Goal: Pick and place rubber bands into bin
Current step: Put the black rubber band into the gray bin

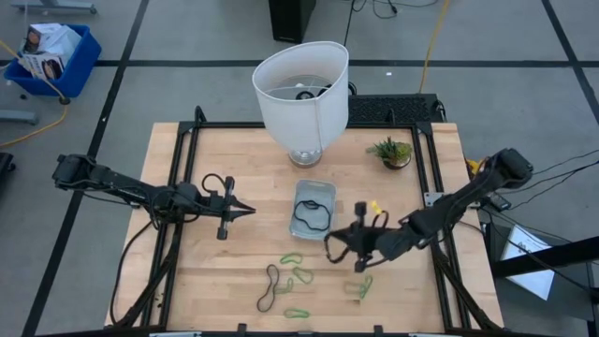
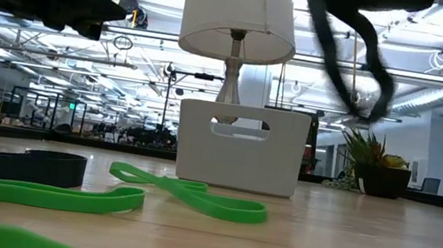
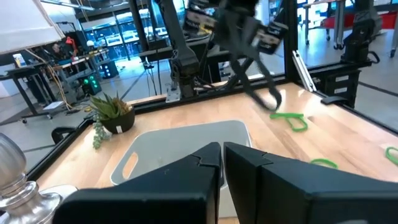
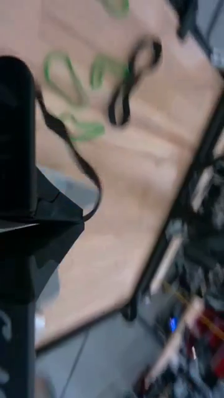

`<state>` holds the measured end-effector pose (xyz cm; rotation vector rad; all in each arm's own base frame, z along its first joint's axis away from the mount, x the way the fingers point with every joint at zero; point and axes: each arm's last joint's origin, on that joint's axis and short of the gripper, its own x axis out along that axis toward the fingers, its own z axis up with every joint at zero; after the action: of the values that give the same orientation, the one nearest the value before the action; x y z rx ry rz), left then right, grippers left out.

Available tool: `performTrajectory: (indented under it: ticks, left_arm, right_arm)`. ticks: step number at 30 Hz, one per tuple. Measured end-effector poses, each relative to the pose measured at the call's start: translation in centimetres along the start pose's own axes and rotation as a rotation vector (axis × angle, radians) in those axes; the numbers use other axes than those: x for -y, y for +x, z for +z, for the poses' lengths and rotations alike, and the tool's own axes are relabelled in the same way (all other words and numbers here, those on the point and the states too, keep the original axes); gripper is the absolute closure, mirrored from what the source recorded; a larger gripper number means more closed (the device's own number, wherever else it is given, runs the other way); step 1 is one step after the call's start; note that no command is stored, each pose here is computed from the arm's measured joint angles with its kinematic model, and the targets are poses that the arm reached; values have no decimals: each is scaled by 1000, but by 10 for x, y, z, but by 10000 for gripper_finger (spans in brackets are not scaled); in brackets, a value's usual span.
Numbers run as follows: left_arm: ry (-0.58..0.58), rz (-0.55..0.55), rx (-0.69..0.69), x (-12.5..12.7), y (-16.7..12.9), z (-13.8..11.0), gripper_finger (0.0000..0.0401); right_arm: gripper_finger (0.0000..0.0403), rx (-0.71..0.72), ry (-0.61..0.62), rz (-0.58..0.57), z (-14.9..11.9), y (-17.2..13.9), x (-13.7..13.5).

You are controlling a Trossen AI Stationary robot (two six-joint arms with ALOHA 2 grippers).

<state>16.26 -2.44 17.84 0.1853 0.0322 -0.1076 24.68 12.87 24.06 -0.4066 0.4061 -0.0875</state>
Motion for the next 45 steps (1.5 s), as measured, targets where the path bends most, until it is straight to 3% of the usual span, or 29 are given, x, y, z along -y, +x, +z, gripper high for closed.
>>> performTrajectory:
  ticks: [8, 17, 23, 35, 45]
  left_arm:
    - [31, -5, -31, 0, 0, -3, 373]
    - [57, 40, -54, -1, 0, -5, 373]
    - [59, 68, -60, -2, 0, -5, 373]
    - [59, 69, -58, -2, 0, -5, 373]
    - [58, 80, -53, -2, 0, -4, 373]
  right_arm:
    - [401, 72, 8, -60, -36, -15, 9]
    - [402, 221, 176, -178, -88, -40, 24]
    - [402, 328, 273, -238, -108, -50, 30]
    - [402, 416, 360, -323, -104, -48, 44]
    - [402, 412, 280, -289, -71, -11, 62]
